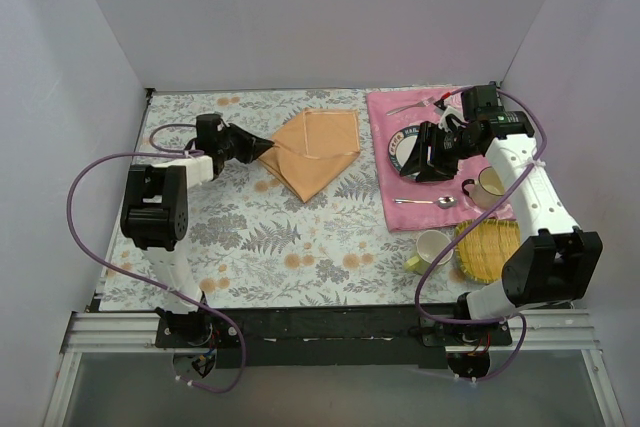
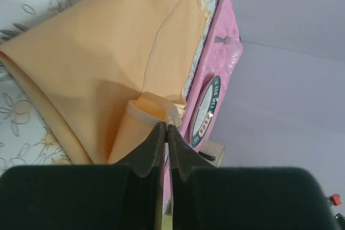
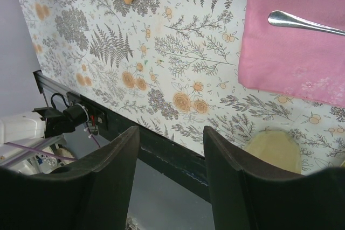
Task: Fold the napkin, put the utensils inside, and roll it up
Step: Fold the napkin
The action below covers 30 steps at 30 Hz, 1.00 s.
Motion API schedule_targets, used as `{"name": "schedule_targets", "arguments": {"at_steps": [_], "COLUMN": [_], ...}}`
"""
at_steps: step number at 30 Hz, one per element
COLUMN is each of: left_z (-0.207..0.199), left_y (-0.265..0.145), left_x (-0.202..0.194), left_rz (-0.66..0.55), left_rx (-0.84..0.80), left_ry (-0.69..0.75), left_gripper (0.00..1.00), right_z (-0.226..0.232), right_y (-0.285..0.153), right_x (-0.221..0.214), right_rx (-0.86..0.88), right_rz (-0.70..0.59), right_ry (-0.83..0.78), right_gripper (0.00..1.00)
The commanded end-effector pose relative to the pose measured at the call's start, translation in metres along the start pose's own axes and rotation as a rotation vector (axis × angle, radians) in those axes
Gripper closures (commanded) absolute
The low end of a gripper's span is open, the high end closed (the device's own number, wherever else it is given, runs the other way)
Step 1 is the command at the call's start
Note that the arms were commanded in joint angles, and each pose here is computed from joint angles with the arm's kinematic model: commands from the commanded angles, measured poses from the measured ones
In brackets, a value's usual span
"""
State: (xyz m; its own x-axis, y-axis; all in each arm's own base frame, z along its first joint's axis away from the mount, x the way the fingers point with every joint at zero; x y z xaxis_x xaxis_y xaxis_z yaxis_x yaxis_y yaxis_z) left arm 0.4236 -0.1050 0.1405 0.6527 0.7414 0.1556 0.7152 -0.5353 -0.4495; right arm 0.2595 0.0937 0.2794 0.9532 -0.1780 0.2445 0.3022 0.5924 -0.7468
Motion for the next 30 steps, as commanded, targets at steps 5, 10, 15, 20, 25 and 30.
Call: {"name": "schedule_targets", "arguments": {"at_steps": [5, 10, 15, 20, 25, 30], "left_z": [-0.050, -0.055, -0.049, -0.040, -0.030, -0.019], "left_y": [-0.016, -0.013, -0.013, -0.007, 0.004, 0.008], "left_x": [-0.026, -0.017, -0.002, 0.012, 0.019, 0.017], "left_rz": [0.041, 0.024, -0.018, -0.032, -0.017, 0.004], "left_rx": [-0.115, -0.104, -0.059, -0.025, 0.024, 0.062], "left_ry": [0.105, 0.109, 0.086, 0.074, 0.070, 0.042], "left_gripper": [1.00, 1.00, 1.00, 1.00, 1.00, 1.00], "right_z": [0.008, 0.009, 0.010, 0.009, 0.011, 0.010], "right_y": [-0.004, -0.003, -0.004, -0.004, -0.003, -0.001], "right_x": [0.009, 0.009, 0.009, 0.009, 0.012, 0.012], "right_rx": [0.037, 0.046, 0.038, 0.038, 0.046, 0.042], "right_rz": [-0.030, -0.024, -0.025, -0.022, -0.021, -0.014], "right_ry": [-0.033, -0.036, -0.044, -0.047, -0.050, -0.051], "right_gripper": [0.41, 0.42, 0.41, 0.41, 0.41, 0.41]}}
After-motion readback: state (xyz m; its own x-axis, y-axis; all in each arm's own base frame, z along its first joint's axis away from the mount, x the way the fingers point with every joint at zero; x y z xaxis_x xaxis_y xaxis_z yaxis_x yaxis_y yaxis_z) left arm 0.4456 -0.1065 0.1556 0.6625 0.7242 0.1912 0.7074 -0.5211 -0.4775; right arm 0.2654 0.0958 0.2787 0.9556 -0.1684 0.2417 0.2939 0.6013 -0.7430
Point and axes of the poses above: each gripper's point midway between its finger pads, its own y axis out along the fingers, its own z axis along the line the jaws close on, x = y × z, the point moved 8 cm from there along -y, back along the fingers, and after that the axes turned 4 degrees about y, right-handed, at the moved point
